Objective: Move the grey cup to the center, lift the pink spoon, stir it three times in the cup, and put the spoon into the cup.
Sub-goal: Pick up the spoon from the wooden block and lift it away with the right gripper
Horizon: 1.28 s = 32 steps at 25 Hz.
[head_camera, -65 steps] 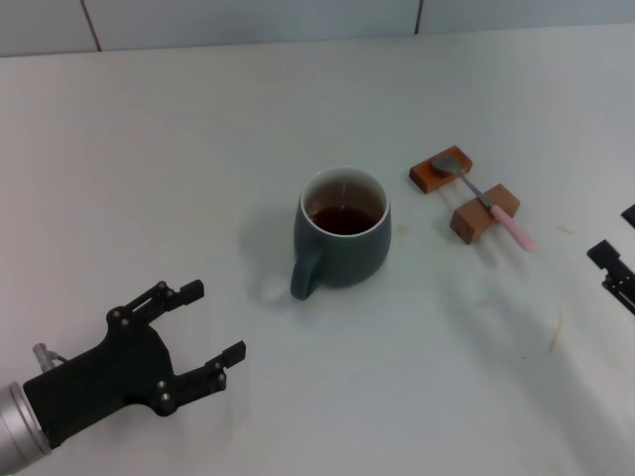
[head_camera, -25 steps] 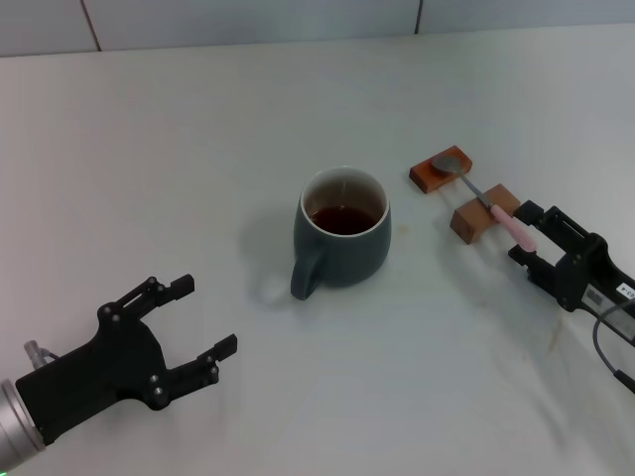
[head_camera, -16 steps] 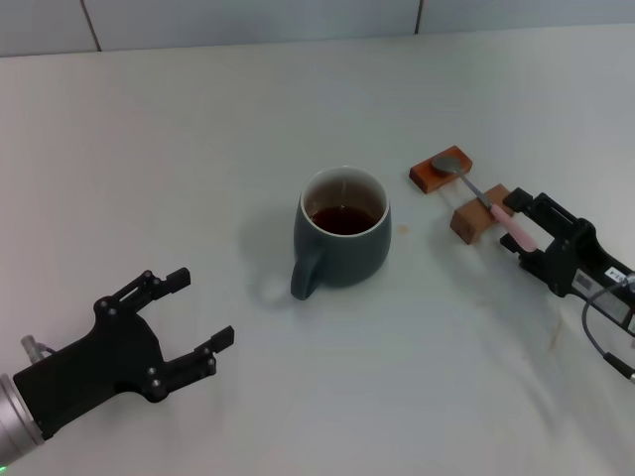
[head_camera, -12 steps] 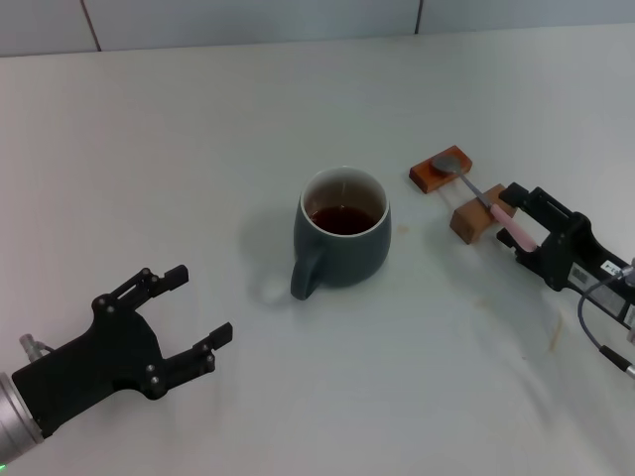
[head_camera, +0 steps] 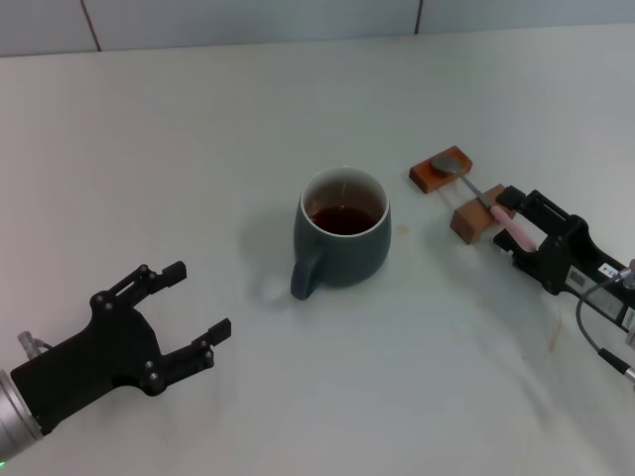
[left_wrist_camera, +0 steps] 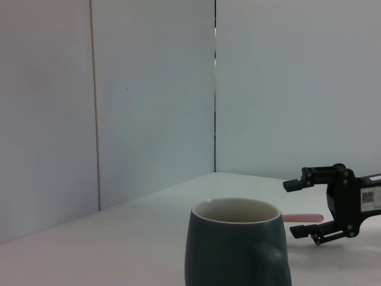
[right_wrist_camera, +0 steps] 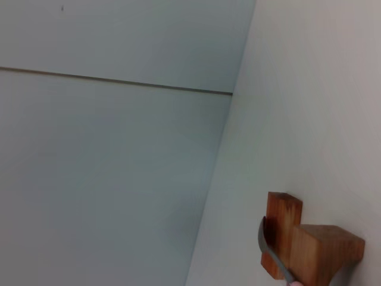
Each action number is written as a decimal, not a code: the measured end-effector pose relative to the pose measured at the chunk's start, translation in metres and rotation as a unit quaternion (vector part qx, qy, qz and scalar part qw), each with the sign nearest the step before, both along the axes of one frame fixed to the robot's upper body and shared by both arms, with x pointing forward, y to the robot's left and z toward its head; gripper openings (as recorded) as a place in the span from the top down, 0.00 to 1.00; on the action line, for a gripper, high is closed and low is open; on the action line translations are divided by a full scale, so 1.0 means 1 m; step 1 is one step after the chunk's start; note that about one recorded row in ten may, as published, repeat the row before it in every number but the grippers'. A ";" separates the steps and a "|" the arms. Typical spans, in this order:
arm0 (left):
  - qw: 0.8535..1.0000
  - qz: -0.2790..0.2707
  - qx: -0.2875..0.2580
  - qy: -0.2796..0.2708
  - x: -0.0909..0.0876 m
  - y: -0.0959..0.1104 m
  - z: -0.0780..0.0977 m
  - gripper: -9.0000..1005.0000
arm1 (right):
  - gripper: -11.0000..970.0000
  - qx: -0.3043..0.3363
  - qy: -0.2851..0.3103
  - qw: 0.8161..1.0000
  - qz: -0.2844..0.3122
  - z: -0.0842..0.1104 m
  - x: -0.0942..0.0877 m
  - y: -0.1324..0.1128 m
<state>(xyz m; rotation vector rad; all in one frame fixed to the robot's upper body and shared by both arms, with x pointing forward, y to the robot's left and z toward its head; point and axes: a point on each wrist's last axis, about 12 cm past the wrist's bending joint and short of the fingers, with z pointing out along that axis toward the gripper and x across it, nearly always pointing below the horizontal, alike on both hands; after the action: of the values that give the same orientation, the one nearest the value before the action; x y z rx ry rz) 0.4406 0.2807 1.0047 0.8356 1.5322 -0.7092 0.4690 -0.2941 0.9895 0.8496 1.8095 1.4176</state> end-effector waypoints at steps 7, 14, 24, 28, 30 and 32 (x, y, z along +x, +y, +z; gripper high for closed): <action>1.000 0.000 0.000 0.000 0.000 -0.001 0.000 0.16 | 0.26 0.000 0.004 1.000 -0.003 -0.002 -0.003 -0.001; 1.000 0.000 -0.002 0.001 -0.001 -0.001 0.000 0.16 | 0.32 0.005 0.010 1.000 -0.007 -0.003 -0.007 -0.002; 1.000 0.000 -0.005 0.001 -0.003 -0.002 -0.001 0.16 | 0.61 0.006 0.013 1.000 -0.017 -0.005 -0.012 -0.006; 1.000 0.000 -0.006 0.001 -0.004 -0.002 -0.001 0.16 | 0.70 -0.002 0.005 1.000 -0.018 -0.005 -0.012 -0.006; 1.000 0.001 -0.007 0.002 -0.005 -0.002 -0.001 0.16 | 0.78 -0.009 -0.003 1.000 -0.016 -0.004 -0.012 -0.006; 1.000 0.001 -0.007 0.002 -0.005 -0.002 -0.002 0.16 | 0.86 -0.016 -0.015 1.000 -0.012 -0.003 -0.011 -0.005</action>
<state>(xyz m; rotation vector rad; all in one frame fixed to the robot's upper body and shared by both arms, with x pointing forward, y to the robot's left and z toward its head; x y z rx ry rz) 0.4353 0.2789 1.0030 0.8217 1.5305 -0.7198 0.4576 -0.2987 0.9866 0.8266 1.7892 1.3761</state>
